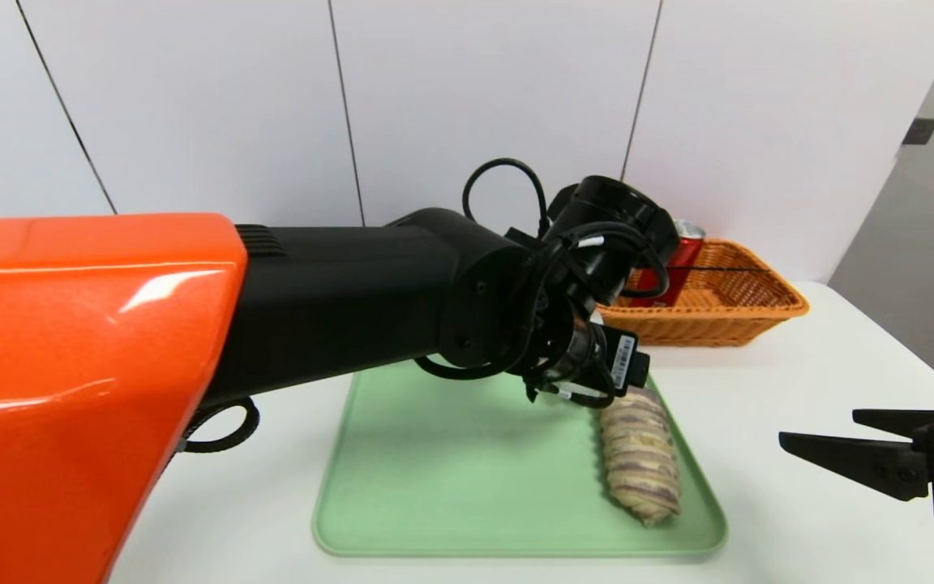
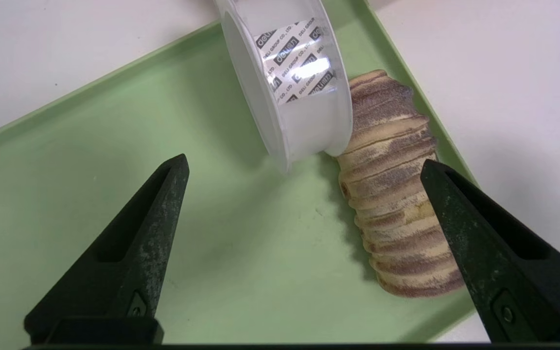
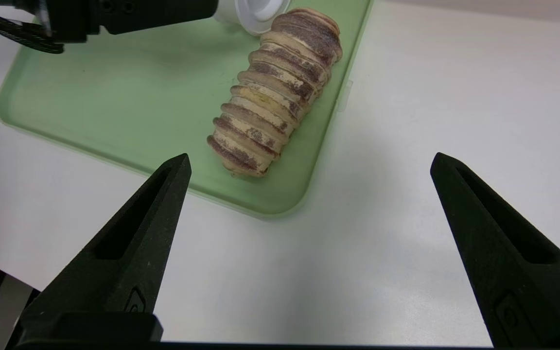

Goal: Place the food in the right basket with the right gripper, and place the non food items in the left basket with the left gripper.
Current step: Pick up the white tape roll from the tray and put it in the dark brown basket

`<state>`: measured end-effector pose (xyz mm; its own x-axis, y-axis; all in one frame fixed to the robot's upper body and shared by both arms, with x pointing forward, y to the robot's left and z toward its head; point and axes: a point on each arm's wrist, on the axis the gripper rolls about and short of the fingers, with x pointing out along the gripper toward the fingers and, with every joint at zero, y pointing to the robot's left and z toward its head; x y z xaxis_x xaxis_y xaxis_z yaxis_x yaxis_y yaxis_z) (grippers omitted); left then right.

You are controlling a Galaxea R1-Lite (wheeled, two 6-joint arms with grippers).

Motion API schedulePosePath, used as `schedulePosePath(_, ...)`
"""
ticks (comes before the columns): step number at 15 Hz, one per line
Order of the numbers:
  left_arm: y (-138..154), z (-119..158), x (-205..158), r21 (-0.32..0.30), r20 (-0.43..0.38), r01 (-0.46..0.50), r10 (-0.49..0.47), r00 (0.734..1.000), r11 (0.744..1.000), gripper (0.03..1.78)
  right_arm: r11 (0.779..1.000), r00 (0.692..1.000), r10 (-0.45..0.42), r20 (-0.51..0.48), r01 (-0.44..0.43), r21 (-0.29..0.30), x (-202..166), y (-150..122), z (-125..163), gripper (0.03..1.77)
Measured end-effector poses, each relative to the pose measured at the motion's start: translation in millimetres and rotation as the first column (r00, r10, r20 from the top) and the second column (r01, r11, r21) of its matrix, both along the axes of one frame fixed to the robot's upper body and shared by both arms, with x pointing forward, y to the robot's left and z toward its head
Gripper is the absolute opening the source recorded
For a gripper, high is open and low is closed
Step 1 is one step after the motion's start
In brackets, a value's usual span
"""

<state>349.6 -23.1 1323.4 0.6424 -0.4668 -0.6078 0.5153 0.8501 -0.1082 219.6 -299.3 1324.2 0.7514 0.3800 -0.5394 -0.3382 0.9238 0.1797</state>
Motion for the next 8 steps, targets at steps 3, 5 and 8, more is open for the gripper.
schedulePosePath(3,-8,-9,6,0.012,0.038,0.004,-0.005,0.999,1.0,1.69,1.0,1.0,-0.002,-0.007,0.002,-0.002,0,0,-2,1.7)
schedulePosePath(5,-12,-11,9,-0.001,0.069,0.016,-0.016,0.997,1.0,1.69,1.0,1.0,-0.003,-0.009,0.003,-0.003,0,0,-3,1.7)
schedulePosePath(8,-17,-15,14,0.002,0.108,0.036,-0.036,0.994,0.999,1.69,1.0,1.0,-0.004,-0.01,0.004,-0.002,0,-1,-3,1.7)
